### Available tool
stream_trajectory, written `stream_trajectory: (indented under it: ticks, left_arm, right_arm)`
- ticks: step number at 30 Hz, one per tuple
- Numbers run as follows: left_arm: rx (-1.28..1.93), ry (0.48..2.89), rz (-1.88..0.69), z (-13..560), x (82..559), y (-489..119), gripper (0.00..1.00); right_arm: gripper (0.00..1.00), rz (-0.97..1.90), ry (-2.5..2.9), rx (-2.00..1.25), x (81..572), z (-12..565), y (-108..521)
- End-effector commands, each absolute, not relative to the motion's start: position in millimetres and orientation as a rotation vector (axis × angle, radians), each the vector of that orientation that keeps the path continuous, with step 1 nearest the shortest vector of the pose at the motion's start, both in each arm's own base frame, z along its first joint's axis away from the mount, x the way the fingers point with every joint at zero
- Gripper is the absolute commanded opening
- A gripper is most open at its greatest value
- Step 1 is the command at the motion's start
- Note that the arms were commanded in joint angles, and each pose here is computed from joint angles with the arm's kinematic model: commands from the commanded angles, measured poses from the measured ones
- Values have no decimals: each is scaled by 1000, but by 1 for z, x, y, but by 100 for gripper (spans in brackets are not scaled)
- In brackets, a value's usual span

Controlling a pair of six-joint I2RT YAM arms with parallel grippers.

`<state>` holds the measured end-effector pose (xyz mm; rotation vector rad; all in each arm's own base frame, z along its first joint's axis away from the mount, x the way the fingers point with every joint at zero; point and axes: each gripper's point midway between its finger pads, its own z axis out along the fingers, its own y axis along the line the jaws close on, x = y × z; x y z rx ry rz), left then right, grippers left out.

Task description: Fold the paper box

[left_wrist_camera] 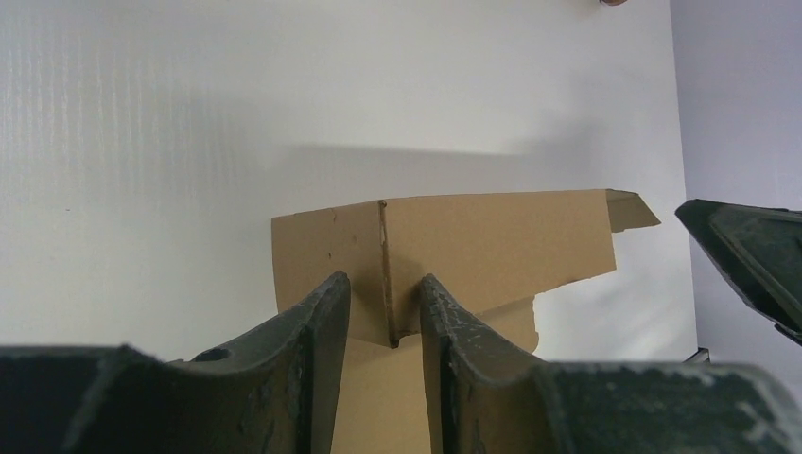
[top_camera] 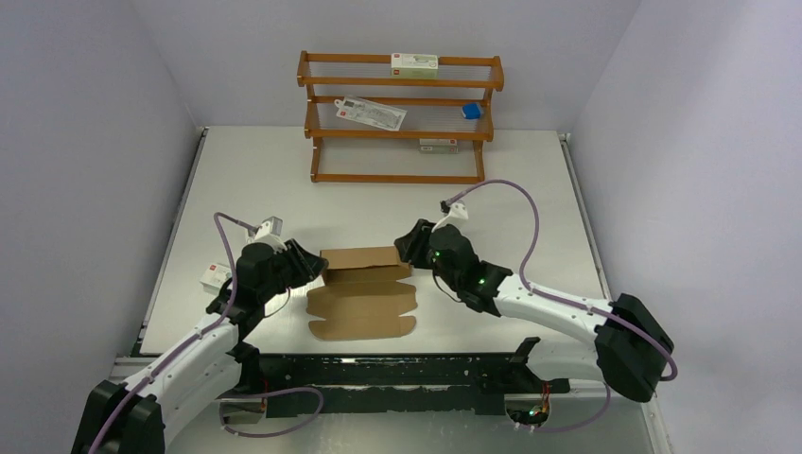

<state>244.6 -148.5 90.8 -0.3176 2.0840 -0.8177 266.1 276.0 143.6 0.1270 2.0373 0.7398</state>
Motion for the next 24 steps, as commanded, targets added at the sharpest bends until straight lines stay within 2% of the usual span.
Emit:
stream_trajectory:
  ticks: [1, 3, 7, 11, 24]
  left_arm:
    - [-332, 2108, -805, 87, 245, -149, 39]
    - [-329, 2111, -804, 86, 245, -149, 40]
    - [-323, 2106, -811, 88, 246, -150, 40]
    - [-316, 2110, -813, 88, 246, -151, 40]
    - [-317, 2110, -835, 88, 245, -153, 40]
  right_arm:
    - [50, 680, 2007, 116, 267, 145, 252]
    - [53, 644, 2008, 138, 265, 137, 240]
    - [54, 640, 2023, 206, 258, 115, 227]
    - [47, 652, 2027, 257, 257, 95, 225]
    - [40, 741, 2016, 228, 259, 53, 253]
